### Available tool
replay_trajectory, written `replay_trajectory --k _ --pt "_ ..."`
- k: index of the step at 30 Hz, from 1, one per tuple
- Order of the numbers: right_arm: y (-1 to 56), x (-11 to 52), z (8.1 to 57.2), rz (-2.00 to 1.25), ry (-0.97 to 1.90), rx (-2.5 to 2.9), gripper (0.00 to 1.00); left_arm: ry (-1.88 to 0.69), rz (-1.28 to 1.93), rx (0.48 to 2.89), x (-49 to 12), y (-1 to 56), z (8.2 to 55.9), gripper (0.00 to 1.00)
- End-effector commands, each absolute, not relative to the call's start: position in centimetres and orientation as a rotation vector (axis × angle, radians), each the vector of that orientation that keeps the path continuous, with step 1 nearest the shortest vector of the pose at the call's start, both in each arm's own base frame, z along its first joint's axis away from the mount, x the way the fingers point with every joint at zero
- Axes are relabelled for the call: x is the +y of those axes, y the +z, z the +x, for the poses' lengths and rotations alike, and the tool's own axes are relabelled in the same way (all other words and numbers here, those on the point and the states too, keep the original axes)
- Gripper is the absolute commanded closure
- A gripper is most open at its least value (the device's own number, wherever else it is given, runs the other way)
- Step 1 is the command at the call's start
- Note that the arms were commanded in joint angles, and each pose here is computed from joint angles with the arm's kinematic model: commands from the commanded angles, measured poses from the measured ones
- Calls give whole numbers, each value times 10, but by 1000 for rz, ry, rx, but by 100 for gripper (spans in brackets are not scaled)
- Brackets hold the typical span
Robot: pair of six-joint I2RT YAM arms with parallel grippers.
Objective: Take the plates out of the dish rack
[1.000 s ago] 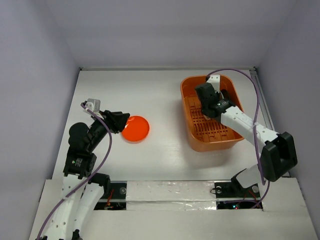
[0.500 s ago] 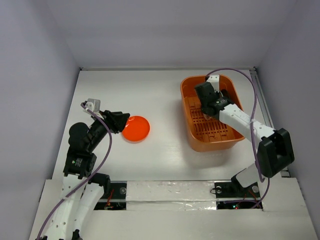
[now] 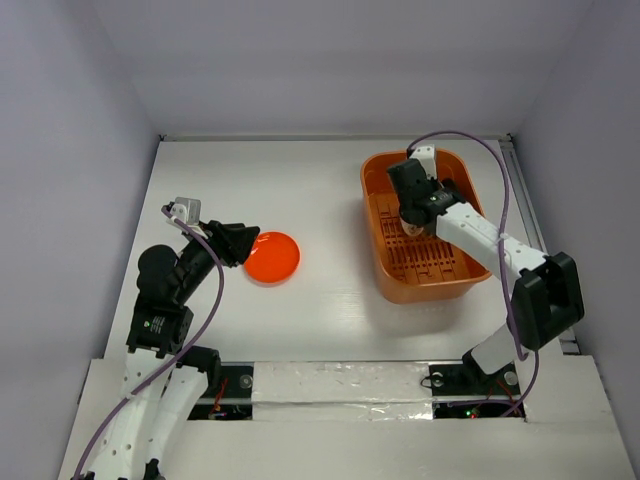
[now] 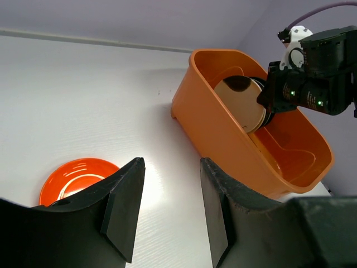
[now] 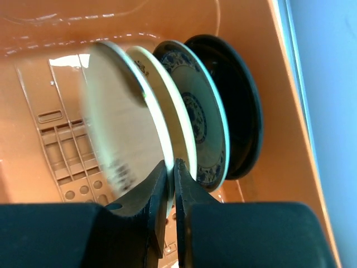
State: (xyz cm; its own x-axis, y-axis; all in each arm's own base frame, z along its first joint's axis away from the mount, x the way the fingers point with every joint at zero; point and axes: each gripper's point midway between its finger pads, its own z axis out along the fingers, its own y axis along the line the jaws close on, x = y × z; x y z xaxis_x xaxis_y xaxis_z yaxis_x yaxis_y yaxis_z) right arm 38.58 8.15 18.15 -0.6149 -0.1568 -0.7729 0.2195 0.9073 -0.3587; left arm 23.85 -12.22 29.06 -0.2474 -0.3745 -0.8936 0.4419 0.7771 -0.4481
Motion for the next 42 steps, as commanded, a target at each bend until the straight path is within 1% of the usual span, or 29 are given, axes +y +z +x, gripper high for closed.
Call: replay_trajectory --k 1,8,15,20,27,28,30,31,33,34,36,37,38,40,41,42 --pt "236 88 390 81 -491 2053 100 -770 84 1571 -123 319 236 59" --pt "264 94 378 78 -468 2010 100 -770 84 1571 -123 319 236 59" --pt "321 90 355 122 -344 1928 100 -762 81 1578 -122 318 239 59" --pt "374 101 332 129 -93 1810 100 -755 73 1577 -120 319 239 59" --pt "398 177 310 -30 370 1713 100 -751 72 1572 -120 320 238 59" --pt "404 201 305 -78 483 1679 100 -751 71 1574 -120 319 239 59" --pt "388 230 305 -125 592 1700 100 -749 69 1576 -120 319 239 59" --pt "390 249 302 -163 677 1683 100 -742 62 1576 -117 319 241 59" --pt "373 272 303 -192 739 1720 100 -741 61 1573 -117 320 240 59" --pt "358 295 304 -235 776 1745 100 -740 63 1571 -117 320 240 59" --pt "338 321 305 -274 832 1787 100 -740 61 1568 -117 321 240 59" --pt "314 338 312 -292 835 1837 100 -738 61 1568 -116 321 240 59" --pt "304 352 310 -314 854 1860 100 -738 64 1567 -117 321 240 59" --pt "291 374 311 -331 906 1883 100 -726 54 1565 -114 322 241 59" --pt "267 384 317 -338 901 1932 100 -723 54 1564 -113 322 241 59" --pt "258 393 316 -347 940 1959 100 -725 53 1566 -113 322 242 59"
